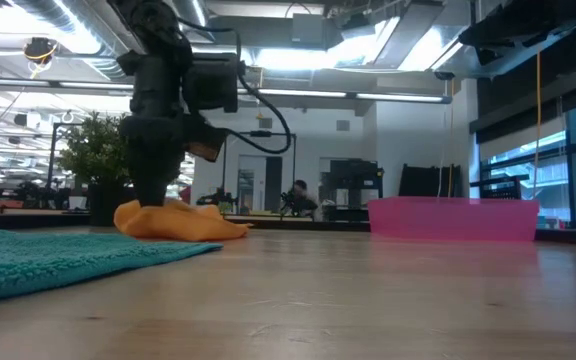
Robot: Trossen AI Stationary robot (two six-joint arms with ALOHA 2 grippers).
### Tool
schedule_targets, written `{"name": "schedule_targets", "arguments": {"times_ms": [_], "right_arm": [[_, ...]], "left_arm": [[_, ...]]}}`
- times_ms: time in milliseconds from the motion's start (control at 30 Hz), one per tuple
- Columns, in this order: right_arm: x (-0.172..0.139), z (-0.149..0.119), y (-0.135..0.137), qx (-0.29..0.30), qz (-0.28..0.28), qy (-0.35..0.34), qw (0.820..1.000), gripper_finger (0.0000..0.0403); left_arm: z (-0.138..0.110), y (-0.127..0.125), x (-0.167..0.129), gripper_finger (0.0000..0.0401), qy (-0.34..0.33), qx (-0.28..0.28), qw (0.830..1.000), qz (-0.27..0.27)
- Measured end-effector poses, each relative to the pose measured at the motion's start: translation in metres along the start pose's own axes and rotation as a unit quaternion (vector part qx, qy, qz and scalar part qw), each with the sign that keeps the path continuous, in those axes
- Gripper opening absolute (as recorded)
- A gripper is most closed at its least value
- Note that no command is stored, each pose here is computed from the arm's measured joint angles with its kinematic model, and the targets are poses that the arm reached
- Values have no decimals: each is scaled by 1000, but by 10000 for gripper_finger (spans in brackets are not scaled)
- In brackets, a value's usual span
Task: Roll microfiber towels into tight, uniform cylinder then place into a basket
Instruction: Fold the orange microfiber towel
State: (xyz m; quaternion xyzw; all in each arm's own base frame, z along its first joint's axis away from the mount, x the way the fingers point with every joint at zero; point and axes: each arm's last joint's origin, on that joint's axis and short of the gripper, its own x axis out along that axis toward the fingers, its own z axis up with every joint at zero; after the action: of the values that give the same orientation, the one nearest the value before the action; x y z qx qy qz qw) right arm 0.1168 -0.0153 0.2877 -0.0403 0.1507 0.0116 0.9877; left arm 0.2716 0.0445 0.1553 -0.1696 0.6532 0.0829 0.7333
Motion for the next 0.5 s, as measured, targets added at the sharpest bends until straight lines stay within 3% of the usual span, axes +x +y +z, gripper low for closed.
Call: {"name": "schedule_targets", "arguments": {"times_ms": [300,500], "right_arm": [[0,0,0,1,0,0,1000,28],[0,0,0,2,0,0,1000,28]], "left_arm": [[1,0,0,53,-6,1,1000,4],[1,0,0,48,-4,8,1000,-1]]}}
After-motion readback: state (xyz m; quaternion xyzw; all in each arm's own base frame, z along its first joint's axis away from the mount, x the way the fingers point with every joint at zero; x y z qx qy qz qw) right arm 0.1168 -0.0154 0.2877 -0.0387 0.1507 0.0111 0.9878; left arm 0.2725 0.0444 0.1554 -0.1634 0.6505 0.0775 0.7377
